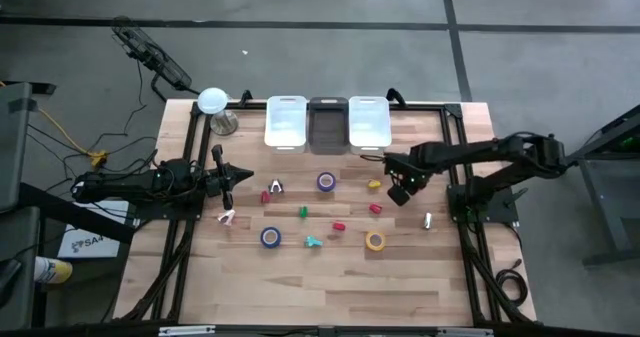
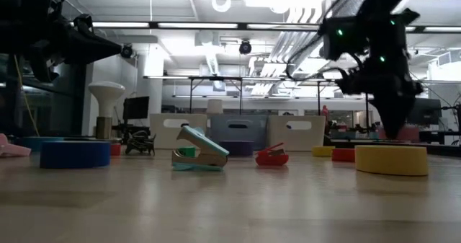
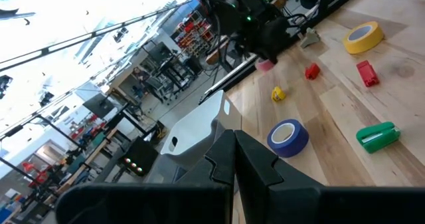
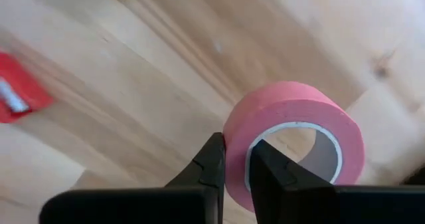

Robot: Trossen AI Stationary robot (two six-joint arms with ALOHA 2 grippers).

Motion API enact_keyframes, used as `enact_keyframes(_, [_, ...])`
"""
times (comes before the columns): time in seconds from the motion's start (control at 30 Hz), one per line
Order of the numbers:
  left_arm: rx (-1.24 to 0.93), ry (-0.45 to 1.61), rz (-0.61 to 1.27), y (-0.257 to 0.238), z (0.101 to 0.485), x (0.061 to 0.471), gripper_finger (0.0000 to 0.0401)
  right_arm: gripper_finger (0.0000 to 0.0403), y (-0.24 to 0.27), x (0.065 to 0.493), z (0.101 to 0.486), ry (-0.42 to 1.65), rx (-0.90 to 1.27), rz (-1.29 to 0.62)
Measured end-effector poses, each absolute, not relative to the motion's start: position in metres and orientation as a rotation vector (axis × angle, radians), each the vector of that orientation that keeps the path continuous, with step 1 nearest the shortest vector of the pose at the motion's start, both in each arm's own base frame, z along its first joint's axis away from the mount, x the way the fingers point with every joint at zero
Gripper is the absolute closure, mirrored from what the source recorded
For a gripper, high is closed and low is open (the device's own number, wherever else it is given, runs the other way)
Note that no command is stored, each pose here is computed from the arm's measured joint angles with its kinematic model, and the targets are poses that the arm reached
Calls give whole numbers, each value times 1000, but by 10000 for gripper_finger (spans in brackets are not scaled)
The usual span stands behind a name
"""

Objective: Pick and place Stapler, Stapler remover, tape
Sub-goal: Put the pink tape into the right white bin

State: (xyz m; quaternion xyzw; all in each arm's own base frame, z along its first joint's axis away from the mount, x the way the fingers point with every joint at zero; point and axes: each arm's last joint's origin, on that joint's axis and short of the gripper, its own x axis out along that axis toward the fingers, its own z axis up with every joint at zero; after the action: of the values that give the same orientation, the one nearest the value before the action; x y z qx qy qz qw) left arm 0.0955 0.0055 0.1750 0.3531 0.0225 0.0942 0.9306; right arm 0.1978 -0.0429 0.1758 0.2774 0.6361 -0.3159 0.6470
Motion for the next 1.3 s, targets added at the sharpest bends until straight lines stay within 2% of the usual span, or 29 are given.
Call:
enact_keyframes(0.37, [723,43,194,6,175,95,398,371,-98,231,264,1148,448,-618])
enact_keyframes(0.6, [721,42,195,6,175,95,398,371,-136,237,294,985,291,-473])
enact_keyframes(0.87, [722,42,196,6,175,96,398,371,-173,251,282,1033,259,-317])
enact_keyframes(1.07, [722,41,195,6,175,96,398,371,-190,271,261,1145,186,-186])
enact_keyframes(1.3, [722,41,195,6,175,96,398,371,-212,298,229,1269,158,-184])
